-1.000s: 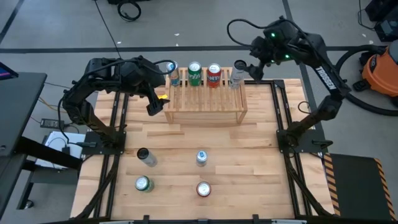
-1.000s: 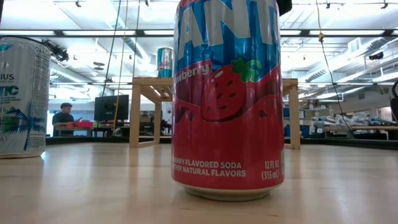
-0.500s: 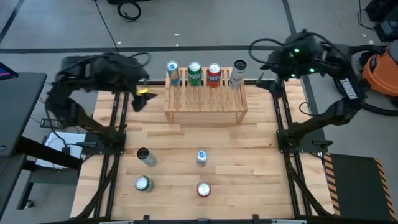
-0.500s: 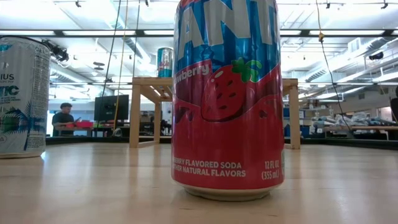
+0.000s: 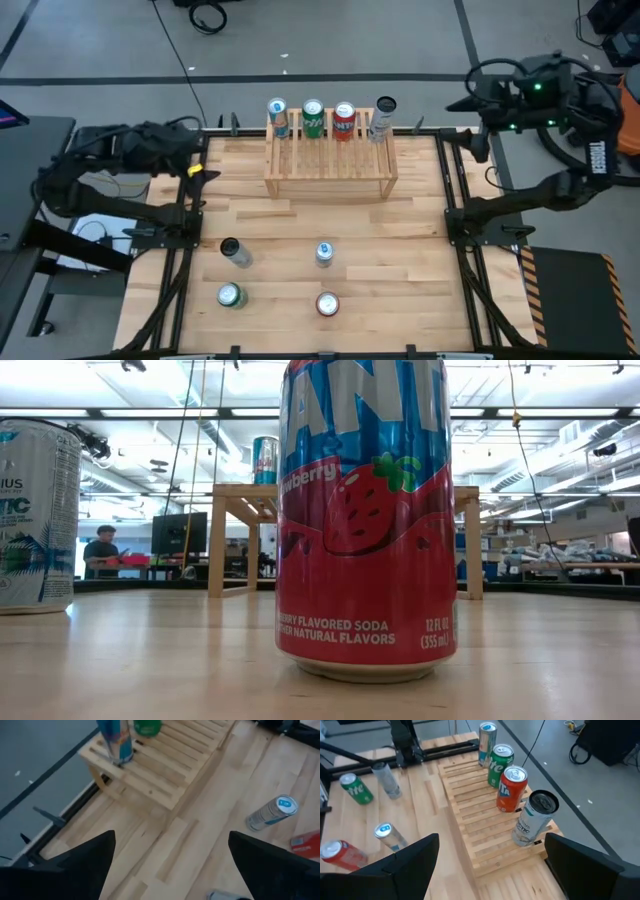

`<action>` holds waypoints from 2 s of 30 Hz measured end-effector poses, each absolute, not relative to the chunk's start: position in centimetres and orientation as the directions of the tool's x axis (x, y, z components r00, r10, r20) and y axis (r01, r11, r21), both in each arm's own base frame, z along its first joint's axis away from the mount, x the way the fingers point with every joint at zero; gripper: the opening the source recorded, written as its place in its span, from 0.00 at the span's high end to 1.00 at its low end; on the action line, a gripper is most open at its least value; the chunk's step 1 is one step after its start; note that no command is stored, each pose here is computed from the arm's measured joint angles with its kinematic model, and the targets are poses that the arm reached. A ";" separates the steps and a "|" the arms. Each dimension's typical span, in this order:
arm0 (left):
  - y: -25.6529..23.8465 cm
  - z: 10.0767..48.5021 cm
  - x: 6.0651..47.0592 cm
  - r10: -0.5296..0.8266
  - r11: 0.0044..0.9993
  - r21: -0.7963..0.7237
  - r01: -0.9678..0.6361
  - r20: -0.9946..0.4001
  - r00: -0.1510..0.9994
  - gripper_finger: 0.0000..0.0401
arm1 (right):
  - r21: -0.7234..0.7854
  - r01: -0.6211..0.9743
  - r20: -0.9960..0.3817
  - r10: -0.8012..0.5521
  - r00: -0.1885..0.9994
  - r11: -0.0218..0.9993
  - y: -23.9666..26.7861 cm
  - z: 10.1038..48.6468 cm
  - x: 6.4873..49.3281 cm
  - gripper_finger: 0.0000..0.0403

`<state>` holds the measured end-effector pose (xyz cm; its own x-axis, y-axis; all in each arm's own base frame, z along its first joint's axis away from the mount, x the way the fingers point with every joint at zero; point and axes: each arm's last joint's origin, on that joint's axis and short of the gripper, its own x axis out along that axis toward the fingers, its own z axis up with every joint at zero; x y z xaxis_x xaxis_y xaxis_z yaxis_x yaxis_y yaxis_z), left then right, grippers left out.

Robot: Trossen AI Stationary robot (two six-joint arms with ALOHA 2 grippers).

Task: Place canned beverage on shelf
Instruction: Put the blue soda can on the shelf aligned with the other blue soda can

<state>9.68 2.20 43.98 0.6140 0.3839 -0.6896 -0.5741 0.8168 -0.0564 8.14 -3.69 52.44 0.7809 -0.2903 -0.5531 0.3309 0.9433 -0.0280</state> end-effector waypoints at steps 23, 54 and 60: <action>2.2 33.7 10.2 0.379 0.846 -0.098 -0.525 -0.582 0.720 0.03 | 0.148 0.312 -0.540 -0.188 0.821 0.939 -3.0 42.4 7.4 0.07; 2.2 27.6 11.9 0.365 0.880 -0.199 -0.430 -0.293 0.883 0.03 | 0.270 -0.129 -0.212 0.189 0.959 0.954 -1.4 26.4 19.2 0.07; 2.3 28.2 12.1 0.367 0.905 -0.136 -0.404 -0.230 0.901 0.03 | 0.303 -0.154 -0.188 0.217 0.958 0.941 -1.3 25.4 21.5 0.07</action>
<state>12.09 2.25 28.24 0.9011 0.3674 -0.2301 -0.4037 0.9047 -0.1362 21.53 -1.26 25.39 0.9579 0.2171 -0.1879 -0.1537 0.9405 0.3029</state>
